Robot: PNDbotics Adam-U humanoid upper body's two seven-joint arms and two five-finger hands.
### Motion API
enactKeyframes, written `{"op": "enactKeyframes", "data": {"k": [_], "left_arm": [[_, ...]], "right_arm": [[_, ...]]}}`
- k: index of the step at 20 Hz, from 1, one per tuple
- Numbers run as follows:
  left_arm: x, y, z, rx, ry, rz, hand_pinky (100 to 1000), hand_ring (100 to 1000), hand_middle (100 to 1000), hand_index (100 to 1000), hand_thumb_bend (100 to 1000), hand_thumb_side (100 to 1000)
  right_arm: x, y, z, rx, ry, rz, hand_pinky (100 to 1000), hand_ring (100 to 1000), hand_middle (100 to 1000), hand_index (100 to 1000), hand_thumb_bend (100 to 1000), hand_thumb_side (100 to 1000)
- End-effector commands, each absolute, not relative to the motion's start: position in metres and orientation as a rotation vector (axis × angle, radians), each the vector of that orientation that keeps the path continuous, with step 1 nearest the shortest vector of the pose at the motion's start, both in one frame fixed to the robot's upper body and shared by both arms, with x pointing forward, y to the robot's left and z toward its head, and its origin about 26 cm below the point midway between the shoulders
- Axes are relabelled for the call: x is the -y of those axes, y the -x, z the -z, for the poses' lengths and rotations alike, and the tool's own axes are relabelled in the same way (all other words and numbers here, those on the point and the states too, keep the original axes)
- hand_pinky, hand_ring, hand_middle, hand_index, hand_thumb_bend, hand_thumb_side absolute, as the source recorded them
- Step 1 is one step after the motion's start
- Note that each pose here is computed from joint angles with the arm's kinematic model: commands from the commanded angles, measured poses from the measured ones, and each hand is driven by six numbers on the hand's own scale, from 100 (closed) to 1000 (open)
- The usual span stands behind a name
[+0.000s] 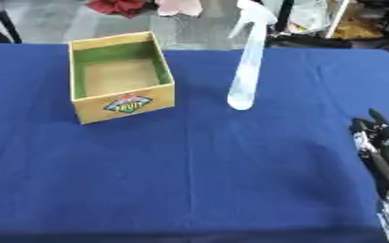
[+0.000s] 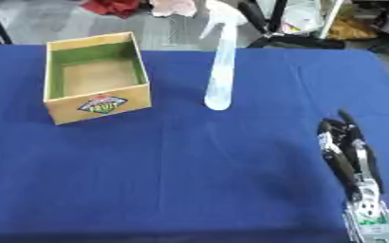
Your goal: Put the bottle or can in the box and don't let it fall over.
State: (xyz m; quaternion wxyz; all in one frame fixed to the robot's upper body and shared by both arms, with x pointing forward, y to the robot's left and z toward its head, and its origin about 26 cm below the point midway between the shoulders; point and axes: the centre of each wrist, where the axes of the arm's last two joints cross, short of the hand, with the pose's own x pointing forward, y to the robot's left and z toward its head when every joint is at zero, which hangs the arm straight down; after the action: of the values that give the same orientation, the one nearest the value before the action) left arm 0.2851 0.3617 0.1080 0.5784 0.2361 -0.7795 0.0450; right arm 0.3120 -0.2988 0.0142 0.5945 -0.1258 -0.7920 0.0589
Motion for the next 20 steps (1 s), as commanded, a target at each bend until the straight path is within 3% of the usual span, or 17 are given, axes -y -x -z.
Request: {"op": "enactKeyframes", "data": {"k": [1, 9, 20], "left_arm": [[-0.364, -0.284, -0.118, 1.853, -0.57, -0.093, 829, 782, 871, 940, 629, 850], [-0.363, -0.284, -0.117, 1.852, -0.562, -0.079, 830, 783, 872, 940, 632, 849], [-0.361, -0.285, -0.116, 1.851, -0.541, -0.053, 830, 783, 873, 940, 635, 847]], "right_arm": [[0.303, -0.314, -0.025, 1.877, 0.306, -0.149, 867, 826, 789, 983, 177, 619], [0.304, -0.335, -0.046, 1.923, 0.315, -0.259, 867, 827, 790, 987, 197, 613], [0.26, -0.404, -0.094, 1.994, 0.205, -0.615, 867, 832, 798, 1000, 274, 627]]}}
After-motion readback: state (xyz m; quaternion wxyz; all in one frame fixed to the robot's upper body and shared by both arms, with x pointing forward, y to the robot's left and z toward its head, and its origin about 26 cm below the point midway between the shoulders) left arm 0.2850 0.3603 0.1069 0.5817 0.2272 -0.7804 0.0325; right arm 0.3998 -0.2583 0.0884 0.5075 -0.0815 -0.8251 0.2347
